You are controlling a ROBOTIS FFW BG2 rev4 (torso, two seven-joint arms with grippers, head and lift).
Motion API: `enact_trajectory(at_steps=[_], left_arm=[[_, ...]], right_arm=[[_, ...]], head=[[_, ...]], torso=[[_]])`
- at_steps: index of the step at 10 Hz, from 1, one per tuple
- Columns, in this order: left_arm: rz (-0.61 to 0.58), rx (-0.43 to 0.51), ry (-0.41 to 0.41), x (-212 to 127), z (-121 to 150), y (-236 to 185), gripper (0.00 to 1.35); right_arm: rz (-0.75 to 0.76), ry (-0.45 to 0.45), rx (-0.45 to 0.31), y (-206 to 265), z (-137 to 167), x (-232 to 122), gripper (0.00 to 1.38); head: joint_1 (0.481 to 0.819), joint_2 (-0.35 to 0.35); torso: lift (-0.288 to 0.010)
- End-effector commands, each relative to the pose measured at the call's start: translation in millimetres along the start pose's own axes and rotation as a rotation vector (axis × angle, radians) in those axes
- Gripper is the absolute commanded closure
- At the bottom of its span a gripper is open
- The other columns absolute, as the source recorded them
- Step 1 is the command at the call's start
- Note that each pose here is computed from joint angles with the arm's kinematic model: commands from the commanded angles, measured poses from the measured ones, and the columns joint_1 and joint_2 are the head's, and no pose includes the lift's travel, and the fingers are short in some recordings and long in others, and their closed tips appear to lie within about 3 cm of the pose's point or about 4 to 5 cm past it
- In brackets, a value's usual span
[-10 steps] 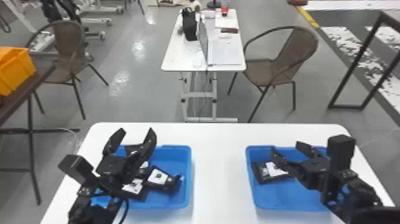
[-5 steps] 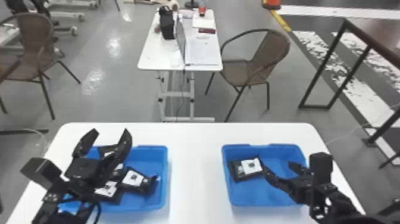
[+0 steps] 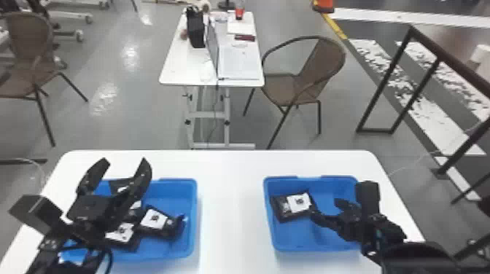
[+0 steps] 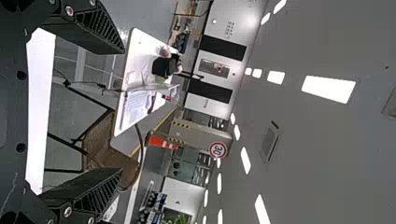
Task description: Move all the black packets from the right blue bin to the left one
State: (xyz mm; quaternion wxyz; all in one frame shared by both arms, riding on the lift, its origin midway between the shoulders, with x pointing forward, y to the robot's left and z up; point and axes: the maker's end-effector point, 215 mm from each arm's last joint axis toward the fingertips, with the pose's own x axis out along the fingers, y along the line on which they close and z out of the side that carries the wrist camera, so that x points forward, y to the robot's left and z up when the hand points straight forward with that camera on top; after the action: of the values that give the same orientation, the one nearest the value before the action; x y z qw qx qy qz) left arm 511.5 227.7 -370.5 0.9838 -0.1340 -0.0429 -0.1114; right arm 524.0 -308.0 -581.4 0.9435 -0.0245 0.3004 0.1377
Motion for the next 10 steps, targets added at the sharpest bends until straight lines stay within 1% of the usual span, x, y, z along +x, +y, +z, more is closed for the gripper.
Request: enact_trajectory(at_steps=[1,3,4,6,7,9,10], left_arm=[[0.004,-0.005,0.0,-0.3,-0.6,0.9,0.14],[0.008,-0.009,0.002,-2.0,-1.6,3.0,0.14],[0.011,-0.01,0.002,-2.4,-2.0,4.2,0.14],[0.017,-0.026,0.008,-4.9,-6.6,6.1,0.14],[0.021,-0.037,0.013,-6.2,-9.8,7.4,0.14],[0.027,-0.049,0.016,-7.8,-12.2,9.5,0.14],[0.03,-0.052,0.019,-9.4,-13.6,10.6,0.14]], right_arm=[[0.039,0.025,-0.027,17.8,-1.1,16.6,0.3],[0.099,0.044,-0.024,41.9,-4.5,34.3,0.3],[0.121,0.044,-0.028,52.5,-1.5,41.1,0.3],[0.129,0.038,-0.046,56.6,6.7,49.2,0.3],[0.14,0.042,-0.051,58.8,10.9,53.6,0.3],[0.144,0.074,-0.05,61.7,1.6,57.0,0.3],[0.156,0.109,-0.073,63.1,-6.2,57.2,0.3]], head=[[0.695,-0.09],[0.695,-0.062],[0.695,-0.042],[0.695,-0.014],[0.695,-0.011],[0.695,-0.004],[0.695,-0.001]], torso=[[0.0],[0.0],[0.0],[0.0],[0.0],[0.0],[0.0]])
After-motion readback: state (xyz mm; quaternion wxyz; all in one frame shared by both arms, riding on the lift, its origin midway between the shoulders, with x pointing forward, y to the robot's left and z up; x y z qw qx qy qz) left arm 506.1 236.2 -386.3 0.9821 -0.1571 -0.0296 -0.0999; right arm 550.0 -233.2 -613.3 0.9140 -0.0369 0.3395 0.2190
